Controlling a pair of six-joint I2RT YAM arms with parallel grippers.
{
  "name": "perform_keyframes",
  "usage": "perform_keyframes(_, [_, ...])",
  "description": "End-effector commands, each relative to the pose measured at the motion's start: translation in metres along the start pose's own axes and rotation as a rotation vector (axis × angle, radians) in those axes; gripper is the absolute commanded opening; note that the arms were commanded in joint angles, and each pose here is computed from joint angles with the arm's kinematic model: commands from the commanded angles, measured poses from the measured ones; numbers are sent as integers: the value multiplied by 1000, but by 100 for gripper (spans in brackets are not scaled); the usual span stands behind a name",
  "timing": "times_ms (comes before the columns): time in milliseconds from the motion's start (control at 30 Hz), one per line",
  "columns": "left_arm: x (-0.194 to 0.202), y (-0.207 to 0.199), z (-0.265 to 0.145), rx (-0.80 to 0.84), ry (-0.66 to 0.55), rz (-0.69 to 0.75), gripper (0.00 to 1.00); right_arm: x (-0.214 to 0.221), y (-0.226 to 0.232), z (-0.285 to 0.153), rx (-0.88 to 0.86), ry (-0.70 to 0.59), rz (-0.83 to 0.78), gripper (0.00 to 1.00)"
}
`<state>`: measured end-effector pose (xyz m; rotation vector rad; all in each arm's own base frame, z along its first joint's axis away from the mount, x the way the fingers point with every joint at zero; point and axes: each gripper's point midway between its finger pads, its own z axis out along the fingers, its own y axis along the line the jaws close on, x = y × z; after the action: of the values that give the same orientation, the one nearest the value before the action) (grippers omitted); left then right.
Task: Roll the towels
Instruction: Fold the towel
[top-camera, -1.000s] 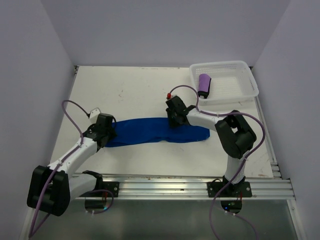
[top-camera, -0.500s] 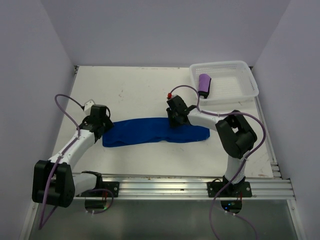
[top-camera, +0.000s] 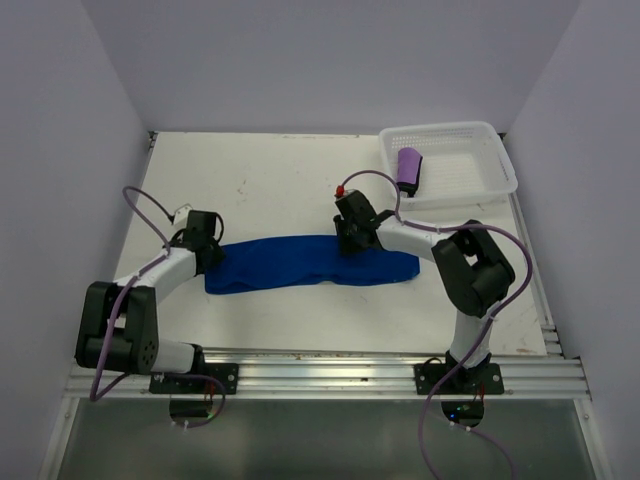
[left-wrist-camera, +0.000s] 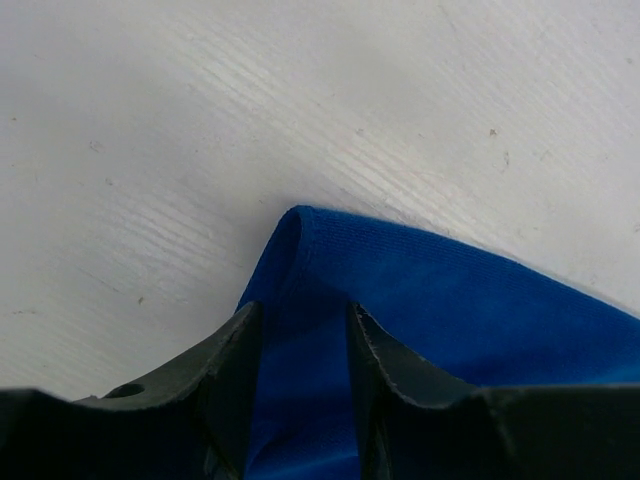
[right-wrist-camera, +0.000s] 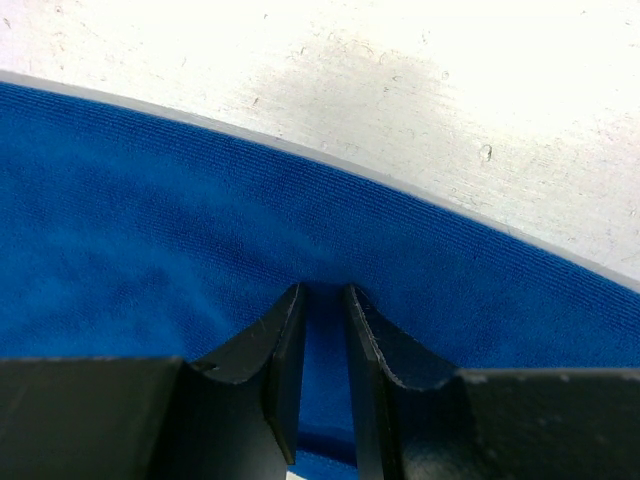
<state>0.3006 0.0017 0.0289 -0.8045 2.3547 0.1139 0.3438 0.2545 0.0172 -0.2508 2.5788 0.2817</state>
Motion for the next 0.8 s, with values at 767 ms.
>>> perform_keyframes(767, [-50, -9, 14, -3, -118, -63, 11, 51, -37, 20, 93, 154, -33, 26])
